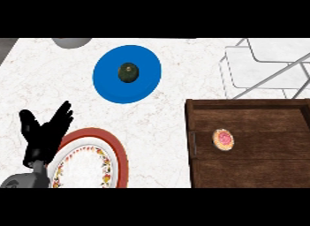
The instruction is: Pick the sweet potato from the tray and place it in the tiered shelf
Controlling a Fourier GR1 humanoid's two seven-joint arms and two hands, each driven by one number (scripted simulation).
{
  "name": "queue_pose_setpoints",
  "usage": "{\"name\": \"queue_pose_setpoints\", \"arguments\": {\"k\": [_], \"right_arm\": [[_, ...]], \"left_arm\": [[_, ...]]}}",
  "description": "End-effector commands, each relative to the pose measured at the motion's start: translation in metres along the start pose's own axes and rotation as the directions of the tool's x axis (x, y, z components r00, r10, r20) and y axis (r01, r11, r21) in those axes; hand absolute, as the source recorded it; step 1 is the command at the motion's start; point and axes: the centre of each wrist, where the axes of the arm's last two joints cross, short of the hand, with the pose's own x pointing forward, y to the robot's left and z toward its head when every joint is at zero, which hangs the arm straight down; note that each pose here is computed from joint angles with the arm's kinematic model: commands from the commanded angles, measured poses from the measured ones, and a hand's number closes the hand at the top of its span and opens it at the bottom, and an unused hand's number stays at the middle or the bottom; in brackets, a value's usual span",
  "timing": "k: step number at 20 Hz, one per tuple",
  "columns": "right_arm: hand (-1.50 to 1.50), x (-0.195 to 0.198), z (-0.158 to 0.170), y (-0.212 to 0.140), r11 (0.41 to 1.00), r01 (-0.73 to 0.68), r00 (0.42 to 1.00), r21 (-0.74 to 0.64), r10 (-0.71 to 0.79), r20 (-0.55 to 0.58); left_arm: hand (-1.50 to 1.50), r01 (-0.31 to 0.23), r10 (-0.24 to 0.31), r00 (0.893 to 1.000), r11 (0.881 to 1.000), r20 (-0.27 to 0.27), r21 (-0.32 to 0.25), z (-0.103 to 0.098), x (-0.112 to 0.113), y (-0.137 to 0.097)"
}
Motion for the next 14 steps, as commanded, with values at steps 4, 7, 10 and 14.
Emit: {"name": "queue_pose_setpoints", "arguments": {"k": [4, 7, 10, 14], "right_arm": [[-1.5, -0.006, 0.005, -0.086, 0.975, 0.072, 0.994, -0.21, -0.087, -0.062], [-1.5, -0.013, 0.013, -0.123, 0.972, 0.124, 0.988, -0.201, -0.139, -0.063], [-1.5, -0.035, 0.023, -0.15, 0.978, 0.108, 0.99, -0.179, -0.123, -0.071], [-1.5, -0.037, 0.034, -0.182, 0.983, 0.125, 0.989, -0.135, -0.133, -0.058]], "left_arm": [[0.0, 0.006, -0.007, 0.999, 1.0, -0.04, -0.012, -0.006, 0.001, -0.013], [0.0, -0.015, 0.015, 0.999, 1.0, -0.033, 0.003, 0.008, -0.01, 0.001], [0.0, -0.014, 0.013, 0.999, 1.0, -0.041, -0.009, 0.004, -0.008, -0.011], [0.0, 0.006, -0.007, 0.999, 1.0, -0.047, -0.022, -0.001, -0.008, -0.018]]}}
